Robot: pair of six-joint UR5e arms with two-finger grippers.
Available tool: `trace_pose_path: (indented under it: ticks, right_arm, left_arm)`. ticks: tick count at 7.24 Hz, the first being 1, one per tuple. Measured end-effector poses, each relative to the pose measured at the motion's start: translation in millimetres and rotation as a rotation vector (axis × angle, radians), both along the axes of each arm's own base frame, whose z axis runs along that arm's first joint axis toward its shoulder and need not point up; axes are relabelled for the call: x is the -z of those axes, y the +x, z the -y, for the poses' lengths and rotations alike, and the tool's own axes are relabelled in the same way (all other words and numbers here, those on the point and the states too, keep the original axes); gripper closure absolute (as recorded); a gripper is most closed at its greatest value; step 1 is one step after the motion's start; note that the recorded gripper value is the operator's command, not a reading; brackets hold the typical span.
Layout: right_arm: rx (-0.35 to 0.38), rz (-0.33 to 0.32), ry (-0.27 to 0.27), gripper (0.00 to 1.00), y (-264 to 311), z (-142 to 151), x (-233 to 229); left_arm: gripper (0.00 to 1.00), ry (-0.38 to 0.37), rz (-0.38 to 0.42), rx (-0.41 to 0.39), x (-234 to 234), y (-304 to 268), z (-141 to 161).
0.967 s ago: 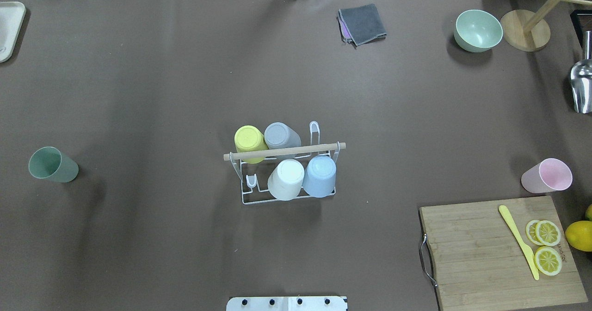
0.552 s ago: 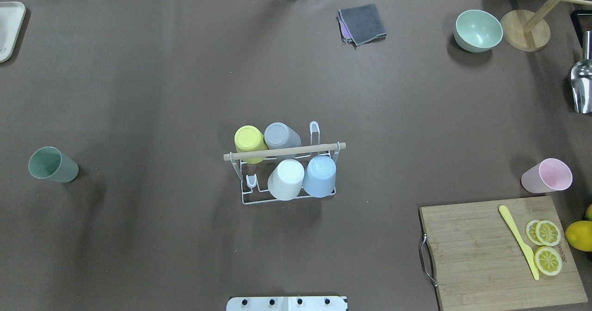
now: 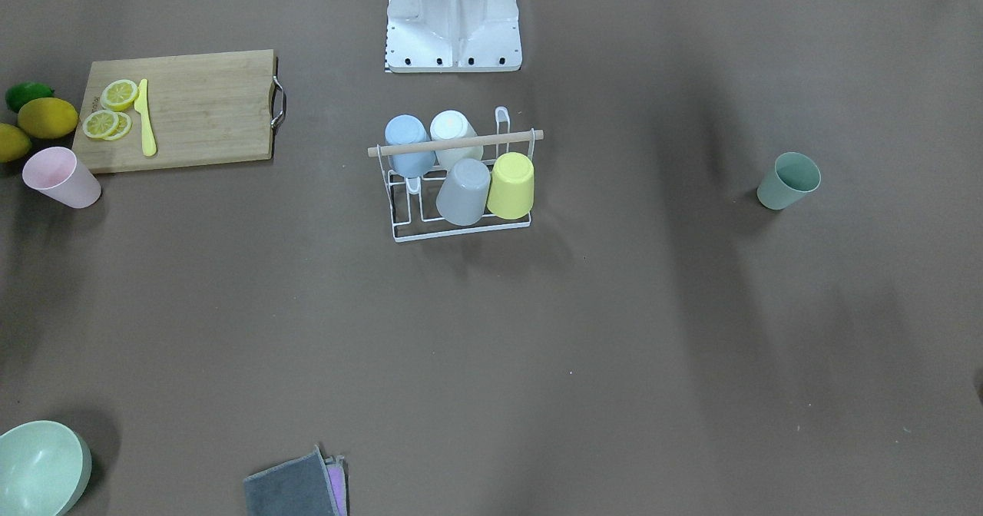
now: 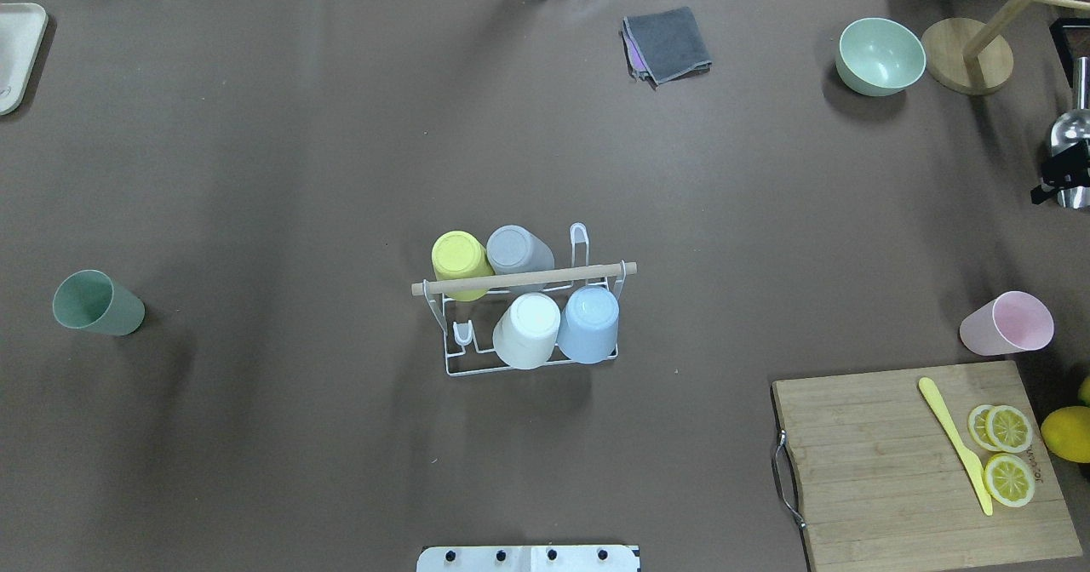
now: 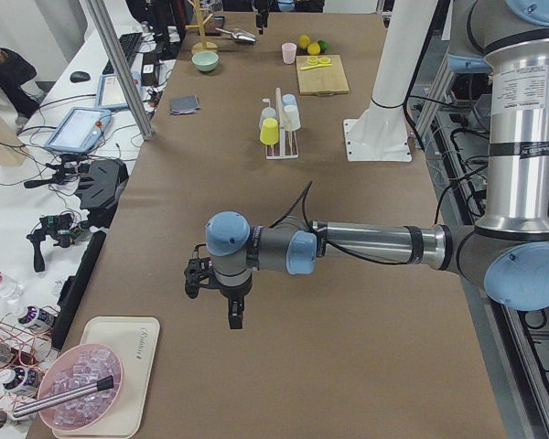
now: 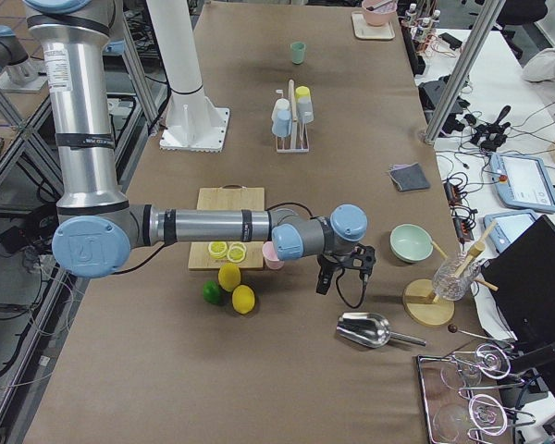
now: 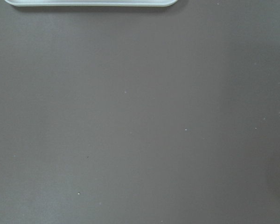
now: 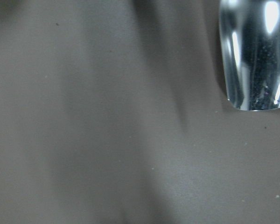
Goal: Place cup on cup holder
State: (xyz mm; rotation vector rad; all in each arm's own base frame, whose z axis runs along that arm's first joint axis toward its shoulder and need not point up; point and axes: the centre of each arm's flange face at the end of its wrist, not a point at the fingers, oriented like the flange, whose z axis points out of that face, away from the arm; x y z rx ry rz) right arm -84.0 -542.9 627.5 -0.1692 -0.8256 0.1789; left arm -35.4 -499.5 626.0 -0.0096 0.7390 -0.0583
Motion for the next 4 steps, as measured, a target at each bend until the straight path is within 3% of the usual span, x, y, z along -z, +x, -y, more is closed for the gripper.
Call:
trace_pose_path:
  ticks: [4]
  right_arm:
    - [0.107,-0.024,-0.134,0.01,-61.8,20.0,37.7]
  left_arm:
    - [0.02,-0.126,0.027,-0.149,80.0,94.0,98.6]
